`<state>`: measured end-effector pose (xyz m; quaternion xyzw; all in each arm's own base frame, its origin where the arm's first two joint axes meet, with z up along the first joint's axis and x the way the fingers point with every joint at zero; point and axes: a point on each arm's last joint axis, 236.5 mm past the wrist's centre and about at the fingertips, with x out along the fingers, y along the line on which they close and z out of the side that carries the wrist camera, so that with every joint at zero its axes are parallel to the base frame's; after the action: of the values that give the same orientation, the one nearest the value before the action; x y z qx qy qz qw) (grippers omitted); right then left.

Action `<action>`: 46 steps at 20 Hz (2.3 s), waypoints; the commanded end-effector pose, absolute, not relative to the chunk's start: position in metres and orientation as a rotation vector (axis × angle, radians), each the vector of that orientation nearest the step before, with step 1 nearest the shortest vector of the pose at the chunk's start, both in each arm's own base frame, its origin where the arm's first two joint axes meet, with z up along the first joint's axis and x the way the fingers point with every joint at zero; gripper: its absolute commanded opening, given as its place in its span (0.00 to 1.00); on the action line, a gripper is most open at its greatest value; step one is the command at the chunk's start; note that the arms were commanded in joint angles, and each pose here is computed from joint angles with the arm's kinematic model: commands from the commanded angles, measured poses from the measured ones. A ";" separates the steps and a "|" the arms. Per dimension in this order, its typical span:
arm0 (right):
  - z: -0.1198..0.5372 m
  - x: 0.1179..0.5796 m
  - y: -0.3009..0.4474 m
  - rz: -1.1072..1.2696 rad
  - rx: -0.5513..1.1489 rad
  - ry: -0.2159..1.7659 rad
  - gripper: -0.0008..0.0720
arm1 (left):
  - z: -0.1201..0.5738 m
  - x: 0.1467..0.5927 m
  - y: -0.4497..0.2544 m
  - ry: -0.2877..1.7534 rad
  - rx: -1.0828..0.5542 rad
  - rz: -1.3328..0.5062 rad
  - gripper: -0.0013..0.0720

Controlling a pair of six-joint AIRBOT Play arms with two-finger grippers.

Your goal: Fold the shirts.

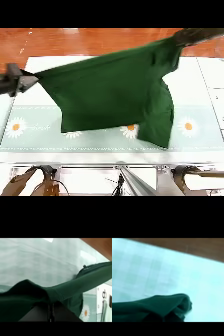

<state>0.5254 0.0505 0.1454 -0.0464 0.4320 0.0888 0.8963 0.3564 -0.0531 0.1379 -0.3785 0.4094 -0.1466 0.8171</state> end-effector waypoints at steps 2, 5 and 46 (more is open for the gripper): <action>0.036 0.548 0.060 0.201 -0.031 1.085 0.04 | 0.039 0.398 -0.039 0.966 -0.821 -0.242 0.04; 0.000 0.545 0.060 0.148 0.054 1.172 0.05 | -0.017 0.407 -0.047 1.075 -0.850 -0.221 0.04; 0.022 0.379 -0.130 0.016 0.499 1.531 0.68 | -0.118 0.292 -0.072 1.646 -0.893 -0.285 0.04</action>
<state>0.3895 -0.1120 0.0185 0.1800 0.6923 0.0133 0.6987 0.2922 -0.0709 -0.1197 -0.3853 0.7055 -0.1172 0.5832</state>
